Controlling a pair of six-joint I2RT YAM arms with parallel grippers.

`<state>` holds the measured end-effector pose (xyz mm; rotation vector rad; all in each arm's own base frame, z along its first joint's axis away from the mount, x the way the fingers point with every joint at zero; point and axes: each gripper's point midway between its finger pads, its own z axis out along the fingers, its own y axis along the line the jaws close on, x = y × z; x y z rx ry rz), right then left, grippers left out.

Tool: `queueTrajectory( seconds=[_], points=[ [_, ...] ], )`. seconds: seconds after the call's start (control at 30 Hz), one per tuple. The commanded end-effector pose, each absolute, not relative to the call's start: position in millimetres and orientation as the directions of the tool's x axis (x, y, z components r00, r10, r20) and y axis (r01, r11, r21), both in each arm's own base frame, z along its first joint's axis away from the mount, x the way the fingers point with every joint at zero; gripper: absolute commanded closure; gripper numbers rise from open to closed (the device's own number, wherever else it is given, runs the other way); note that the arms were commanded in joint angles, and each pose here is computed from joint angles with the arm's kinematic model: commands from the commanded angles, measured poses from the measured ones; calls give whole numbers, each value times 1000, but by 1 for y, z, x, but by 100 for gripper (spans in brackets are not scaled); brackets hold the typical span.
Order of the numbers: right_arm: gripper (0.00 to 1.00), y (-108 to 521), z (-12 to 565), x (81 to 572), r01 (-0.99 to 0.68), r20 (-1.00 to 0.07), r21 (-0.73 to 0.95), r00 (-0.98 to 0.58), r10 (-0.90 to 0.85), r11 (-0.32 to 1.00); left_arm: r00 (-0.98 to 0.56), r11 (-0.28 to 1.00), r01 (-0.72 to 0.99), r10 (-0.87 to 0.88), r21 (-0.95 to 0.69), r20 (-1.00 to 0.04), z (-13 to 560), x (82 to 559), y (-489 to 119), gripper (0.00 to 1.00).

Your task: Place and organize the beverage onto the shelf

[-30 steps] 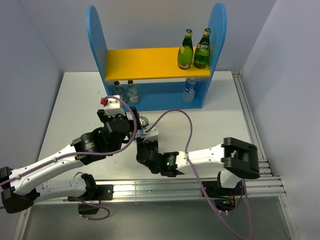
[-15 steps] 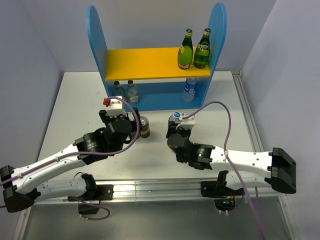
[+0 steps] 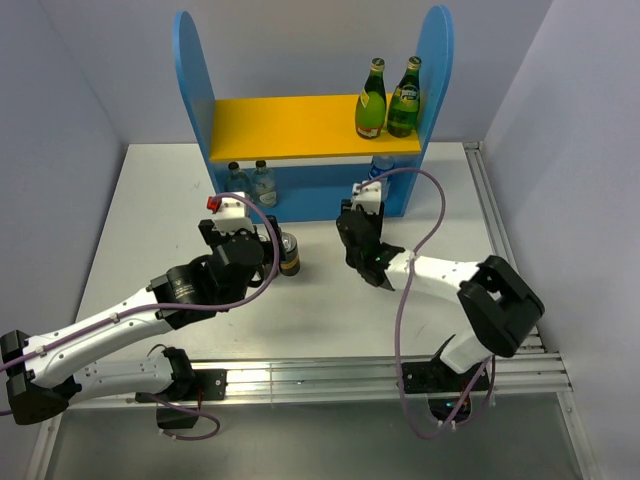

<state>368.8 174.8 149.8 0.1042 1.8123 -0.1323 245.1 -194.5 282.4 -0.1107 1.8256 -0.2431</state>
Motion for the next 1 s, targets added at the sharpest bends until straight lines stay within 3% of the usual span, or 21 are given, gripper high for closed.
queueTrajectory(
  seconds=[0.0,0.23,0.97],
  points=[
    [100,185,239,412,147,-982,185,-1,187,972,-256,970,60,-213,-235,-943,287,244,-195,1],
    [100,187,262,436,137,-972,234,46,230,963,-256,975,52,-197,-217,-946,284,246,-197,1],
    [100,170,210,490,245,-955,296,70,287,923,-262,981,50,-170,-189,-950,278,250,-203,1]
  ],
)
